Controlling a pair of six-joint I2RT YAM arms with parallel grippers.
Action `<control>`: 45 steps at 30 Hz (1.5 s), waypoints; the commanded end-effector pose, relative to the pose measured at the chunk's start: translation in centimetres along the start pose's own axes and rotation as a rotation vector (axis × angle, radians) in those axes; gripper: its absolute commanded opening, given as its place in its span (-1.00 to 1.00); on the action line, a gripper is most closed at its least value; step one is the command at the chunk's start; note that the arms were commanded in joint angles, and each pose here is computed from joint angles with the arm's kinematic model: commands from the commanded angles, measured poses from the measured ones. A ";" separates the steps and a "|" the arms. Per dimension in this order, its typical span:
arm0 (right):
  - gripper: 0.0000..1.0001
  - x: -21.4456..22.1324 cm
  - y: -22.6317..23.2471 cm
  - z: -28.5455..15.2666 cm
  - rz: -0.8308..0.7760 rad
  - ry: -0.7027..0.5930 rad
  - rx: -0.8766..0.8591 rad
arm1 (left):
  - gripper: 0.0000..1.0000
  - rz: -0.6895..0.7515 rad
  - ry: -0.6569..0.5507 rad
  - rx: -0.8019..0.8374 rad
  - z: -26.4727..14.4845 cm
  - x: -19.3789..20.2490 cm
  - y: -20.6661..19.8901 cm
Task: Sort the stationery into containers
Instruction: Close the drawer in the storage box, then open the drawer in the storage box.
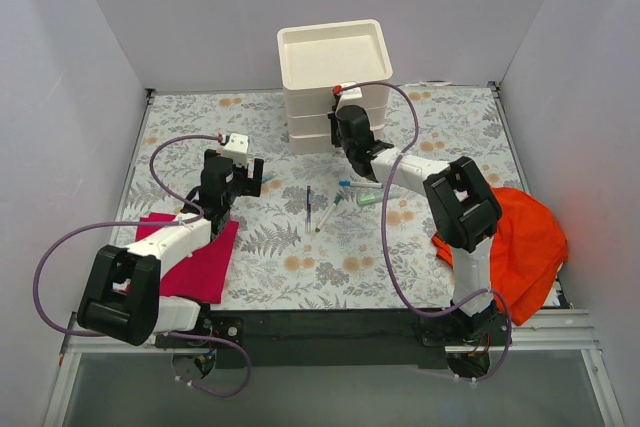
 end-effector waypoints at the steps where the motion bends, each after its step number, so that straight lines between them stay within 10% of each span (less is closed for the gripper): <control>1: -0.90 -2.8 0.0 0.4 0.038 -0.102 0.016 | 0.71 -0.005 -0.018 0.004 -0.1 -0.2 -0.2; 19: -0.93 -0.4 0.8 -4.4 0.000 -0.026 -0.069 | 0.70 -0.002 -0.017 0.019 -0.6 0.4 -0.5; 22: -0.05 -0.4 0.8 -3.7 -0.013 -0.046 -0.056 | 0.70 0.003 -0.016 0.017 -0.6 0.6 -0.5; 25: 0.04 -0.7 0.7 -2.6 -0.021 -0.067 -0.030 | 0.71 0.008 -0.014 0.014 -0.6 0.6 -0.5; 45: -0.16 -2.2 -0.3 1.4 -0.013 -0.144 0.041 | 0.70 0.006 0.004 0.014 -0.2 1.5 -0.5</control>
Point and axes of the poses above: each gripper's point midway between its finger pads, its own z axis out along the fingers, its own y axis along the line the jaws close on, x = y × z, the point moved 7 cm from there along -z, back along the fingers, and after that the axes turned 3 degrees about -z, right-handed, at the moved point
